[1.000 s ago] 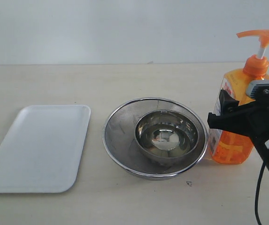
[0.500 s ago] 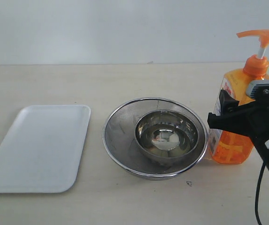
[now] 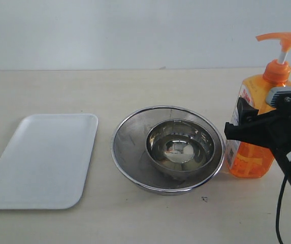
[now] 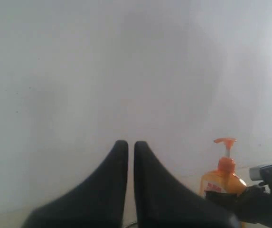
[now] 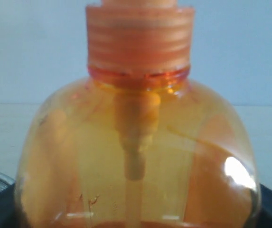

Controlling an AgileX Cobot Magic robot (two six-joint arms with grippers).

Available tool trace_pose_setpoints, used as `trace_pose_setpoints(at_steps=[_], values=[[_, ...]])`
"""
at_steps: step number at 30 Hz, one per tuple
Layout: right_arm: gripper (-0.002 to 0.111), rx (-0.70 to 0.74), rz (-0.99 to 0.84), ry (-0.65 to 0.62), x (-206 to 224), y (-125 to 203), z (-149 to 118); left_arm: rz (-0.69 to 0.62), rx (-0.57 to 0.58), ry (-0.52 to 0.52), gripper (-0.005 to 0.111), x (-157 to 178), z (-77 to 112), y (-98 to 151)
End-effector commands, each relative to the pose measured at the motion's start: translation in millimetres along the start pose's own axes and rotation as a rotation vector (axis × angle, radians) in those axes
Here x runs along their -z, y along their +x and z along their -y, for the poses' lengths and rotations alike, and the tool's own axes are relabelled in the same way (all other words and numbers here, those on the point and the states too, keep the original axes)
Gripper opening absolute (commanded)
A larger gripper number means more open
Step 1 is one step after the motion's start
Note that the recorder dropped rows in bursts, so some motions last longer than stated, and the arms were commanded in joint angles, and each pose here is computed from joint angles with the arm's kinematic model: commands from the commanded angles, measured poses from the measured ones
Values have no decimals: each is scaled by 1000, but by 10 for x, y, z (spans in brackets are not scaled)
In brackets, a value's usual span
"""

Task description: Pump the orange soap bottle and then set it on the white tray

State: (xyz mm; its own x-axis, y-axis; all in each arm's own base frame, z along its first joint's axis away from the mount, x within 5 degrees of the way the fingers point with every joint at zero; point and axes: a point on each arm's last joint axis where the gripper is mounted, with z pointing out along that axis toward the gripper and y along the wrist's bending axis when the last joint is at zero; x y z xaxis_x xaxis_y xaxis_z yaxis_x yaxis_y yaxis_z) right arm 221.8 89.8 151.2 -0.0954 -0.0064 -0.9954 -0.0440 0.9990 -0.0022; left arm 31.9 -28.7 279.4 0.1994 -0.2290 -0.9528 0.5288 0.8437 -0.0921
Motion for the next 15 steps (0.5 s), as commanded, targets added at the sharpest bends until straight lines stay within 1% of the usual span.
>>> trace_pose_setpoints(at_steps=[1,6,9,13,15], values=[[0,14,-55,-14,9,65,-6,-11,-6,-55,5,8,-27,103],[0,16,-54,-18,9,65,-9,-11,-16,-52,5,3,-9,115],[0,16,-54,-18,9,65,-9,-11,-16,-27,5,2,13,115],[0,16,-54,-18,9,65,-9,-11,26,40,5,2,75,116],[0,16,-54,-18,9,65,-9,-12,28,65,5,4,97,116]])
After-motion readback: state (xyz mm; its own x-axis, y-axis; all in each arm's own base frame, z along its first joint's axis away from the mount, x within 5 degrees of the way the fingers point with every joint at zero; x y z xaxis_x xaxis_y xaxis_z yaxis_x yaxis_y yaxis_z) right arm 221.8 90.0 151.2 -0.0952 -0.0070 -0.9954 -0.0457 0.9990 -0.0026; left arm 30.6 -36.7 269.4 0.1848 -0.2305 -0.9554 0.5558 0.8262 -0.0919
